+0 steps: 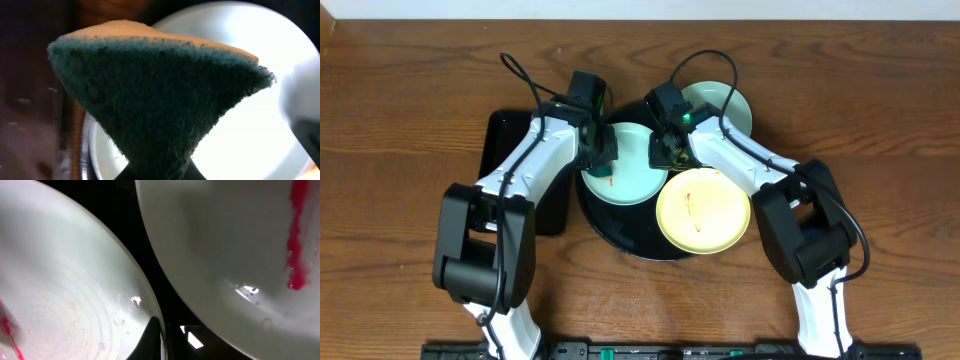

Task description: Clean dirty plates on tray and stack at the side

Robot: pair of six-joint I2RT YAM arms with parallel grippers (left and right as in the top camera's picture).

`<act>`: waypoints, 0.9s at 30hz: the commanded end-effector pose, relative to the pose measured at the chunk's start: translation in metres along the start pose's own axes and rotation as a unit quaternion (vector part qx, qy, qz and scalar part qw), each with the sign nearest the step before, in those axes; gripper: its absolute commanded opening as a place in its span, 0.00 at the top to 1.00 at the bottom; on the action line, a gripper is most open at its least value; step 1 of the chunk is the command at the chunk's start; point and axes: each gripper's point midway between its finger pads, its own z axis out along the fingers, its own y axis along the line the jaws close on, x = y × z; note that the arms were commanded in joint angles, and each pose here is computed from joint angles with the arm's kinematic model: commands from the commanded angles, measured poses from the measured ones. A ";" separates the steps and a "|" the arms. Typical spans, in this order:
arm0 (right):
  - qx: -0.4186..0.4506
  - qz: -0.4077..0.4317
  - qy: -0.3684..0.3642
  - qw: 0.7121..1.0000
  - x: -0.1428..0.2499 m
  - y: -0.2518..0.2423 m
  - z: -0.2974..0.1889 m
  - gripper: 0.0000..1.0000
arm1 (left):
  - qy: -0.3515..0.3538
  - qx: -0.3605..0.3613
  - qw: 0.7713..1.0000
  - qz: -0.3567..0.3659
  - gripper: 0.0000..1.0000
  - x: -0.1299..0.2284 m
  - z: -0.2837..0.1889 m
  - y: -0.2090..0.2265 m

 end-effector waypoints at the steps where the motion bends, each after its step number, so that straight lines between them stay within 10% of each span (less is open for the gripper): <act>1: 0.003 -0.004 0.035 0.999 0.021 -0.003 0.021 0.99 | -0.022 -0.054 0.998 -0.031 0.93 -0.009 0.011 0.020; 20: 0.006 -0.007 0.032 0.999 0.020 -0.004 0.021 0.99 | 0.096 0.056 0.991 0.073 0.93 0.057 0.037 -0.052; 27: 0.006 -0.007 0.033 0.999 0.020 -0.004 0.021 0.99 | 0.029 0.041 0.996 0.071 0.92 0.024 0.041 -0.047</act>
